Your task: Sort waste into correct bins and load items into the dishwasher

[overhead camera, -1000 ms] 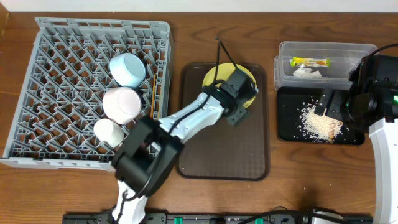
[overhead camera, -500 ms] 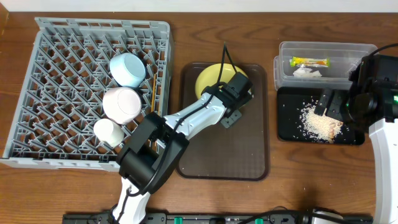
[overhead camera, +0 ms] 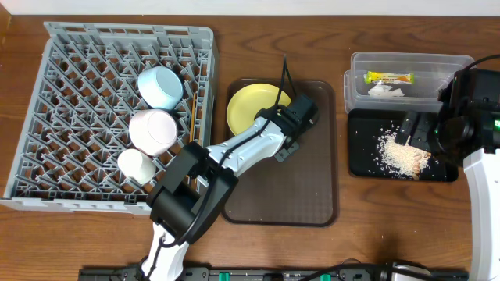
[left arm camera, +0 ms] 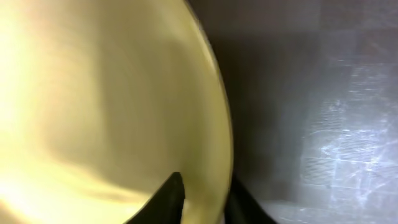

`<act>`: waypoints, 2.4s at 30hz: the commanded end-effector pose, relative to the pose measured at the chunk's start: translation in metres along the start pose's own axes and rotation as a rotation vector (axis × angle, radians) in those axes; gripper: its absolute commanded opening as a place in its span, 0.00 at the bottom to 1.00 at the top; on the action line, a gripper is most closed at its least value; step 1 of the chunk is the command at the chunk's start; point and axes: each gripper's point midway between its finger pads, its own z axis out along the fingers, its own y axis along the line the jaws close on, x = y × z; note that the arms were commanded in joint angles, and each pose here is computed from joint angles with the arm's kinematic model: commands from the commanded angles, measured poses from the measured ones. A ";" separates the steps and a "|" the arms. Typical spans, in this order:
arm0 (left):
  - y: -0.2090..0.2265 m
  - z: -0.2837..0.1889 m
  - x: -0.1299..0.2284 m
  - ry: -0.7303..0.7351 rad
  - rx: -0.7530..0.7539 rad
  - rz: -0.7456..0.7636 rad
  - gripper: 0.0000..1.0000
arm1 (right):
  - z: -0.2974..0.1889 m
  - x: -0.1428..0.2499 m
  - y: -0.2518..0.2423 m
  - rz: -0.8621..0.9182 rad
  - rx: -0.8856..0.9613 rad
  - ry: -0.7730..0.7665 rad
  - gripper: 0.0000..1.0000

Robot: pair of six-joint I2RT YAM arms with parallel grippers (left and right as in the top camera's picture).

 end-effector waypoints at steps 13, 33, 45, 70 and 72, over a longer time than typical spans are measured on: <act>0.018 0.019 0.022 0.087 -0.184 0.031 0.08 | -0.005 -0.005 -0.001 0.009 -0.003 -0.021 0.99; 0.047 -0.052 -0.002 -0.015 -0.401 0.075 0.08 | -0.005 -0.005 -0.001 0.009 -0.003 -0.020 0.99; 0.084 -0.140 -0.016 -0.223 -0.402 -0.049 0.08 | -0.005 -0.005 -0.001 0.009 -0.003 -0.018 0.99; 0.169 -0.191 0.002 -0.581 0.318 -0.686 0.08 | -0.006 -0.004 -0.001 0.009 -0.002 -0.016 0.99; 0.179 -0.191 0.009 -0.583 0.321 -0.734 0.08 | -0.005 -0.004 -0.001 0.009 -0.002 -0.015 0.99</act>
